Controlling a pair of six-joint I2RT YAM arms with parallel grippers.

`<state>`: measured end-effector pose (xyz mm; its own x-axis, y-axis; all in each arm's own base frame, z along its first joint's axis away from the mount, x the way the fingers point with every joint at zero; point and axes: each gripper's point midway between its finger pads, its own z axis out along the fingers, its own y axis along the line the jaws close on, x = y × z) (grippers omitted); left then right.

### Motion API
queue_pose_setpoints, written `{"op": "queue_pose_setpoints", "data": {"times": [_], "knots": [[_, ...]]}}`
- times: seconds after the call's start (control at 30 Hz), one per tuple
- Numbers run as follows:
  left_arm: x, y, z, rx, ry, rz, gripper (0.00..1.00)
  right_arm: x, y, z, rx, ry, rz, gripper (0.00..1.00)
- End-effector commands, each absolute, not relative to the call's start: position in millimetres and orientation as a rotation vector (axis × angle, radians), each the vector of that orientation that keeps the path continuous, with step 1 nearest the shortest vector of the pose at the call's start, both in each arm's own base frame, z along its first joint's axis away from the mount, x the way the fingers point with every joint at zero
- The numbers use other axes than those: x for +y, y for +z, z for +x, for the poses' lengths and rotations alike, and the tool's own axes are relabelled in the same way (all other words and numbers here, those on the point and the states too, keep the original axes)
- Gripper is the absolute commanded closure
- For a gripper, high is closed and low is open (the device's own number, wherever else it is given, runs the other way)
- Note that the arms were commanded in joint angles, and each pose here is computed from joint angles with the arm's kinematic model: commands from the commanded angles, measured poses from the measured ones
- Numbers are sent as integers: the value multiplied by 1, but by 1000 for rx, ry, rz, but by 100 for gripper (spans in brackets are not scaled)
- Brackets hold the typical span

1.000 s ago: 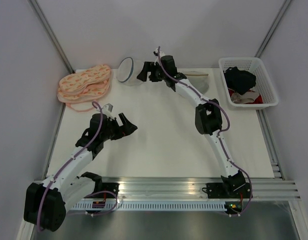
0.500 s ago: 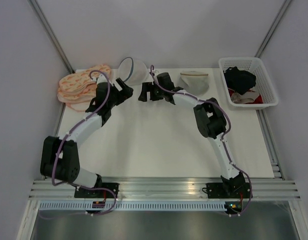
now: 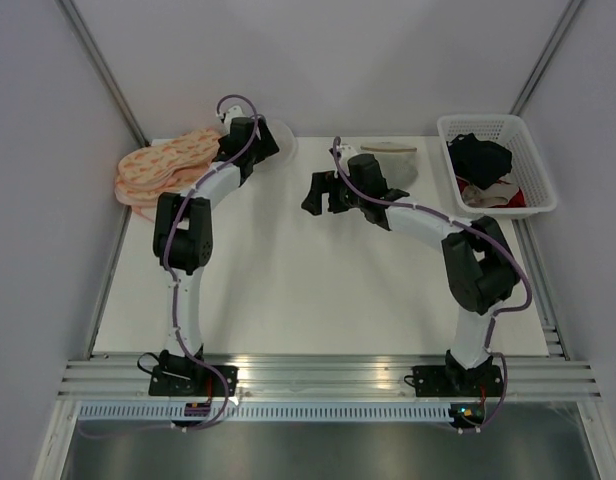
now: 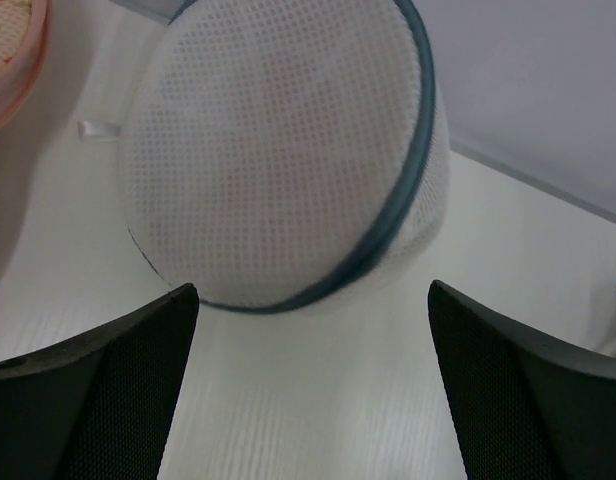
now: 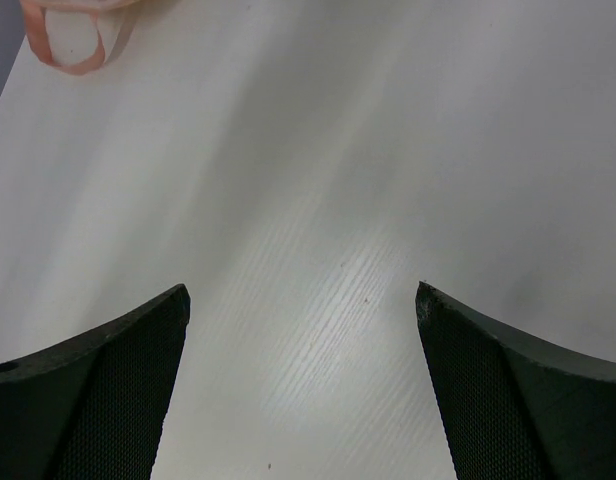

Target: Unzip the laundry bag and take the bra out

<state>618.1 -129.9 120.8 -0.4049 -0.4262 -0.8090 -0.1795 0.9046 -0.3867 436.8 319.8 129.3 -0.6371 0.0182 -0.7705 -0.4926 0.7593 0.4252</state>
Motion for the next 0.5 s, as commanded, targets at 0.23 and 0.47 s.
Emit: {"op": "queue_pose_setpoints", "data": {"times": [0.23,0.47], "knots": [[-120,97,667,2040,-34,-301,27,295,183,395,2011,809,-355,2],[-136,91,655,2119,-115,-214,98,285,195,382,1989,792,-325,2]]}}
